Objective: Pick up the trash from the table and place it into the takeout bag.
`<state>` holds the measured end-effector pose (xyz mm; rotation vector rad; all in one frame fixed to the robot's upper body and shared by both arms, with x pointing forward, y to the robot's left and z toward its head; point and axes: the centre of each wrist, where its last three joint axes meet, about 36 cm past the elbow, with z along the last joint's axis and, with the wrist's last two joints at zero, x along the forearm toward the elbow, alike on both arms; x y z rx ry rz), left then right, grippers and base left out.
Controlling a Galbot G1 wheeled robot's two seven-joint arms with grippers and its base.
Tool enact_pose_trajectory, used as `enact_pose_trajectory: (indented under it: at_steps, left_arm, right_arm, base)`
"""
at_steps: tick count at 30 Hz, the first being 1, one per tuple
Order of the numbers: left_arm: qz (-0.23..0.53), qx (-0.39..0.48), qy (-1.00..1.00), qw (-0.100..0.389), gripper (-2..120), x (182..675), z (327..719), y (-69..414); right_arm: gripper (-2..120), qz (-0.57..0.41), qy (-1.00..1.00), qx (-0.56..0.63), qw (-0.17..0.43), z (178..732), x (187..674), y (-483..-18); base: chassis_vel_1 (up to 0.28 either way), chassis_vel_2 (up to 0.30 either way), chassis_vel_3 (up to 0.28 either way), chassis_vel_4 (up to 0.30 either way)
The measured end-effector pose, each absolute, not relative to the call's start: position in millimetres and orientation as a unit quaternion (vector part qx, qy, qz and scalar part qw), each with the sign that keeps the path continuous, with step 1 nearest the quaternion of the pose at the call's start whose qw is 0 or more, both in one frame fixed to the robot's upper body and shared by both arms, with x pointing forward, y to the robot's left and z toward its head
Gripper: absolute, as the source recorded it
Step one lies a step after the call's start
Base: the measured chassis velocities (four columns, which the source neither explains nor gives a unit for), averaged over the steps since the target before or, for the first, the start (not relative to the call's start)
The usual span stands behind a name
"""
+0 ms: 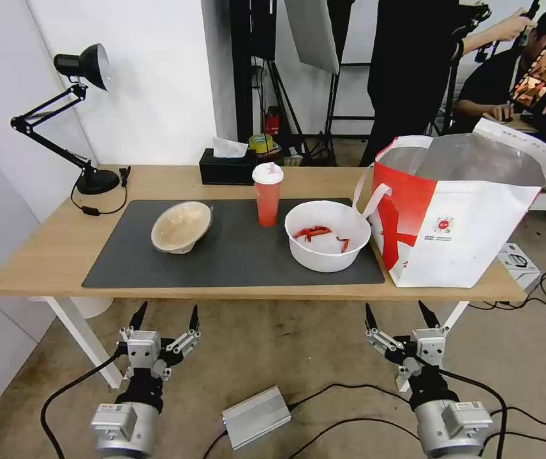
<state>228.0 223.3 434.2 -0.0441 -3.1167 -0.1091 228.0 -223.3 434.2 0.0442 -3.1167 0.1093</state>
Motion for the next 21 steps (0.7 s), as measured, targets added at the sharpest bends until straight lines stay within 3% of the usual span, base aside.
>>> enact_pose_trajectory:
  at_steps: [16,21]
  left_arm:
    - [-0.035,-0.012,-0.999,0.01,100,227,436,224]
    - [-0.036,0.04,-0.998,-0.033,100,213,479,228]
  right_arm:
    - [100,0.035,-0.999,0.013,0.011,436,228,-223]
    - [100,0.042,-0.999,-0.023,-0.007,486,222,-215]
  base:
    - [0.0,0.0,0.0,0.0]
    - [0.0,0.0,0.0,0.0]
